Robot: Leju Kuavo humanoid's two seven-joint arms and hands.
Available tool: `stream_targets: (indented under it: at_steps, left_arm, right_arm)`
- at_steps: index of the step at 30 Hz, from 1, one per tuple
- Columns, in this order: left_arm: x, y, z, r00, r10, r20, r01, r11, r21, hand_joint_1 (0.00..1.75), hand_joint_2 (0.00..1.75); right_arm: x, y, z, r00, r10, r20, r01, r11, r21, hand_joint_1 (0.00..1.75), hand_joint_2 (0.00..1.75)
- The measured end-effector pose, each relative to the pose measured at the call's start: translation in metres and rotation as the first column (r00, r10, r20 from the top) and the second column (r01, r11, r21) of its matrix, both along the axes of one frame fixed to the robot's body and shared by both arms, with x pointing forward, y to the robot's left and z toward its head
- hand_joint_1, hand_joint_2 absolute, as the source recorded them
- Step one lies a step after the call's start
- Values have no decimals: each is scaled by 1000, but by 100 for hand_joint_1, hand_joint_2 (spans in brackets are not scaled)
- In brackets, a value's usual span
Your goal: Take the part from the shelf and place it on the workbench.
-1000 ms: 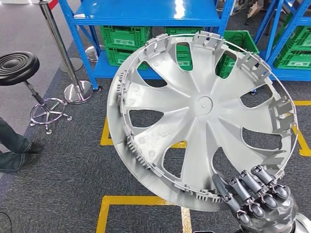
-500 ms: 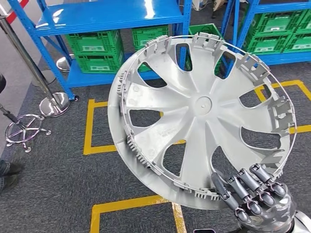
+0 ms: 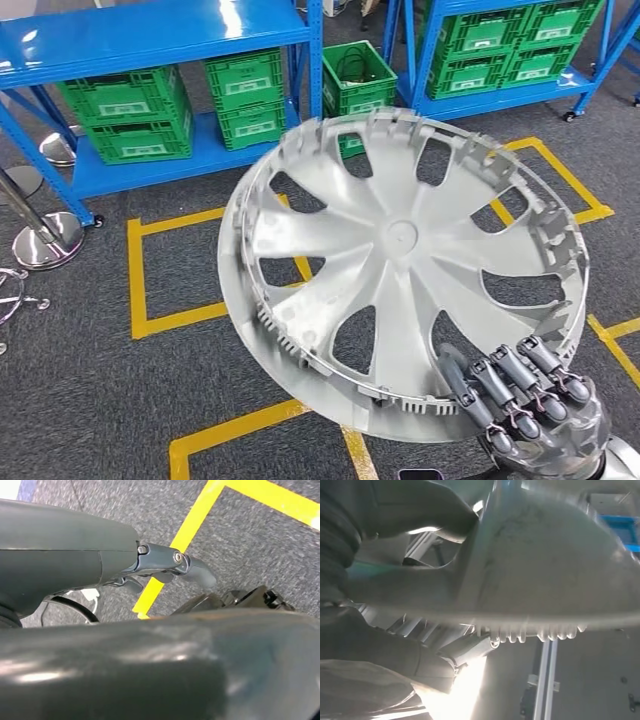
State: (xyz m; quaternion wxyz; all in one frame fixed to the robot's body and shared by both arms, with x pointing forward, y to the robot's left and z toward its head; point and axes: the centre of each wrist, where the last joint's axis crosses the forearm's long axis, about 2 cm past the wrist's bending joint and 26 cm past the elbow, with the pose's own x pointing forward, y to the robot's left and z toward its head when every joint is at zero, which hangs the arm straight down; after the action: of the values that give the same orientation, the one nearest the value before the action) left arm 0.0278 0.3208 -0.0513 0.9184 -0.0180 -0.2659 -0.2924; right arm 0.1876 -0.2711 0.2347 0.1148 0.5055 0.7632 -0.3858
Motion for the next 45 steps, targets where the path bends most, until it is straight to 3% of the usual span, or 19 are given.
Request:
stream_targets:
  at_steps: [13,28,45]
  left_arm:
    - [2,5,-3,999,-53,-11,53,999,14,0,0]
    - [4,-1,-8,989,-147,-10,147,988,41,0,0]
    - [-5,-5,-8,993,-117,-9,117,988,96,0,0]
  right_arm:
    - [-1,-8,-3,1000,-30,-6,30,999,-25,175,175]
    - [-33,-34,-3,990,-139,-35,138,990,-23,175,175]
    - [-43,-39,11,981,-196,9,196,980,36,175,175]
